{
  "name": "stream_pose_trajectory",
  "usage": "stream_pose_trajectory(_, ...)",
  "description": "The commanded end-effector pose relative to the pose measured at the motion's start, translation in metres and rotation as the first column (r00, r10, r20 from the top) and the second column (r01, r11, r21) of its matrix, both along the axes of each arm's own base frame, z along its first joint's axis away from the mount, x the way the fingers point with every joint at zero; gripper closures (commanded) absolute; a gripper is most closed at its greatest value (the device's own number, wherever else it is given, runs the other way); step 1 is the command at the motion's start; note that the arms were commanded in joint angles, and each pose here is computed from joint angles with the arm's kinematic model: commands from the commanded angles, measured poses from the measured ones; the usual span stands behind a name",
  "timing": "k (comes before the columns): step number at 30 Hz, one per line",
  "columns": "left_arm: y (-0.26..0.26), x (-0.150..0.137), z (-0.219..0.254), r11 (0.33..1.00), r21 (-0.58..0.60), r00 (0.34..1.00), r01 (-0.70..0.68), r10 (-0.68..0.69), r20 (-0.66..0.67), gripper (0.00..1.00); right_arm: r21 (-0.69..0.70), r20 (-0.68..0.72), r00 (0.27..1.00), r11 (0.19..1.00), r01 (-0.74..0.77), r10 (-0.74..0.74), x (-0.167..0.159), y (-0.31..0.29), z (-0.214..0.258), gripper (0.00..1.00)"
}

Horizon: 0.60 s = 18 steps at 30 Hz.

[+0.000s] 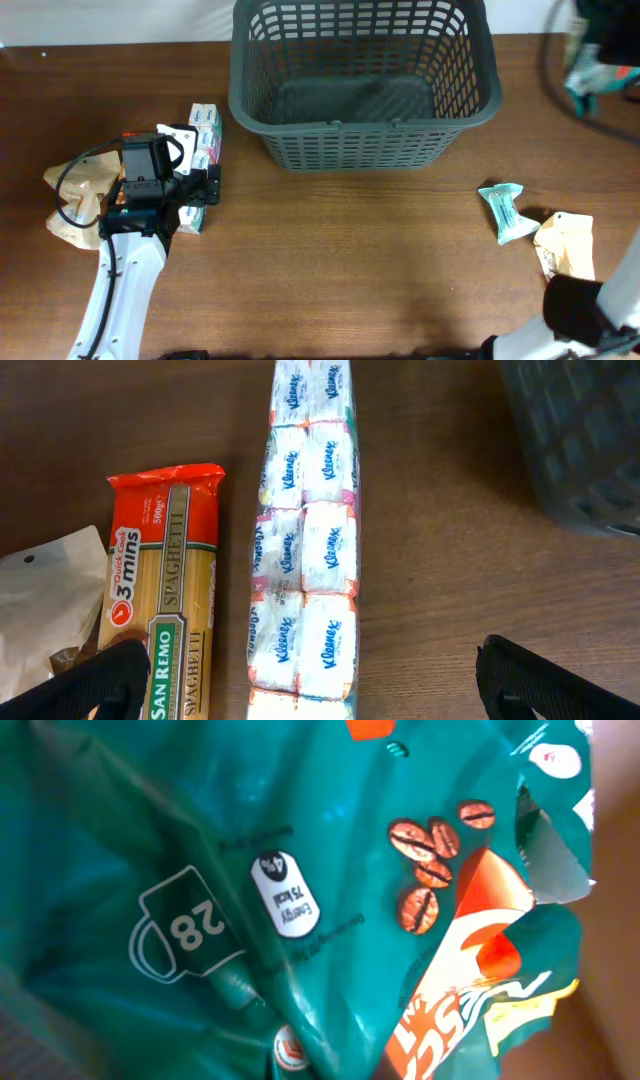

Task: Pack container
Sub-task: 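Carry the Nescafe bag over the basket and release it inside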

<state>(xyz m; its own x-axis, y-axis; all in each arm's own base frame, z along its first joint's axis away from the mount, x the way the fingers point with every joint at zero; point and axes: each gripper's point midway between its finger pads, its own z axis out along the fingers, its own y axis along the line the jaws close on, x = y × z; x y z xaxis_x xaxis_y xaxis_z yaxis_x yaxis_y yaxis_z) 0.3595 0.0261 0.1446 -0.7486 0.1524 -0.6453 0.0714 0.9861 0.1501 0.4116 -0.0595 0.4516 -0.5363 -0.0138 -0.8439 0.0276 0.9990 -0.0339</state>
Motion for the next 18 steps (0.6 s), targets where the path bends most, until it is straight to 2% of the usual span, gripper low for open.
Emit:
stream_pose_trajectory(1,0.002,0.005,0.008,1.000,0.015,1.000,0.005,-0.006,0.018,0.01,-0.089,0.120,0.934,0.940,-0.329,0.338,-0.011,0.085,0.037,0.96)
stream_pose_trajectory(7,0.002,0.005,0.008,1.000,0.015,1.000,0.005,-0.006,0.018,0.01,-0.117,0.078,0.841,0.843,-0.526,0.535,0.001,0.170,0.018,0.96)
stream_pose_trajectory(12,0.002,0.005,0.008,1.000,0.015,1.000,0.005,-0.006,0.018,0.01,-0.074,-0.027,0.801,0.798,-0.598,0.598,0.029,0.211,-0.031,0.96)
stream_pose_trajectory(18,0.002,0.005,0.008,1.000,0.015,1.000,0.005,-0.006,0.018,0.01,-0.020,-0.147,0.774,0.780,-0.625,0.616,0.065,0.233,-0.096,0.96)
